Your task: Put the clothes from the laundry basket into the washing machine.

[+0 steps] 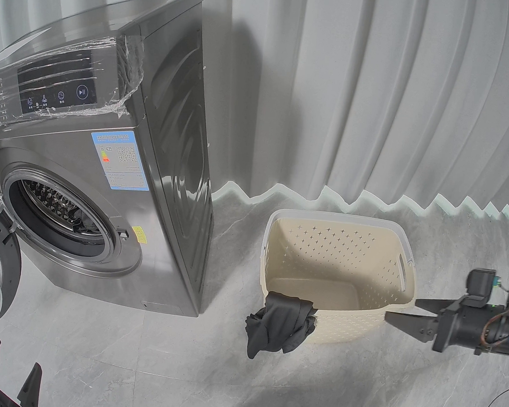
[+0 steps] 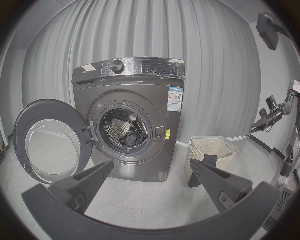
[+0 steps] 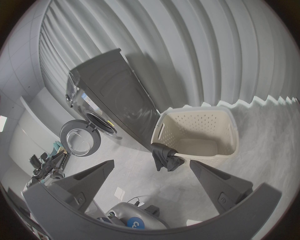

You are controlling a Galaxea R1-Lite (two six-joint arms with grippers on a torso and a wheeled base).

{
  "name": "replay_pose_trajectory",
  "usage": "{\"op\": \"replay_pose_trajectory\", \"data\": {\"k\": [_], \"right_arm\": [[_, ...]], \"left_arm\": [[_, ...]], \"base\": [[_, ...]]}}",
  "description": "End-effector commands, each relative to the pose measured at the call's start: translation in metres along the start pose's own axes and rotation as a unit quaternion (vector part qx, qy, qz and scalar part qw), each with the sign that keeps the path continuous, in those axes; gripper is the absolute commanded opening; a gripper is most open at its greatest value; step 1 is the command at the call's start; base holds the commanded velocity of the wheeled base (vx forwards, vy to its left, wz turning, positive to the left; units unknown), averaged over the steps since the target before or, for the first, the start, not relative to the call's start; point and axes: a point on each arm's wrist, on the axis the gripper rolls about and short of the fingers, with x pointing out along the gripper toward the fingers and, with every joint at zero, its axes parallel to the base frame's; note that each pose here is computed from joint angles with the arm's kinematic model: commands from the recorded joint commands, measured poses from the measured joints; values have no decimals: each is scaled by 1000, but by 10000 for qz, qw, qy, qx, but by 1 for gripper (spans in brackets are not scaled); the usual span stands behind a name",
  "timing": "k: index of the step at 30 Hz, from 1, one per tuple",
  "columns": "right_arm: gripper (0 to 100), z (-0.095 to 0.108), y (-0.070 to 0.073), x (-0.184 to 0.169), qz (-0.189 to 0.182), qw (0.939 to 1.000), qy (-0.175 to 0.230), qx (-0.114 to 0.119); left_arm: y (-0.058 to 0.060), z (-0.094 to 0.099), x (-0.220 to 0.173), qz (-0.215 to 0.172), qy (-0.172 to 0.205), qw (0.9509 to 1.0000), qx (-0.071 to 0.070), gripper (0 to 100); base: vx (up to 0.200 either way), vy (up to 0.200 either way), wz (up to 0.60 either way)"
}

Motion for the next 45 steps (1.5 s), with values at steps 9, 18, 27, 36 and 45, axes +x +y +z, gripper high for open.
{"op": "replay_pose_trajectory", "data": {"k": [9,18,27,36,45], "right_arm": [[100,-50,-14,139,-561,9950,826,101],[100,-58,-13,184,-890,9925,838,15],[100,-71,-11,212,-1276,9882,847,25],[100,-79,-17,240,-1479,9858,777,155],[100,-81,-12,255,-1406,9872,694,290]], "left_arm": [[0,-3,0,0,-20,10000,-4,100],[0,-4,0,1,-13,10000,-11,100],[0,-3,0,0,-20,10000,-11,100],[0,-4,0,1,-13,10000,-11,100],[0,-3,0,0,-20,10000,-11,100]], "base": [[0,0,0],[0,0,0],[0,0,0],[0,0,0],[0,0,0]]}}
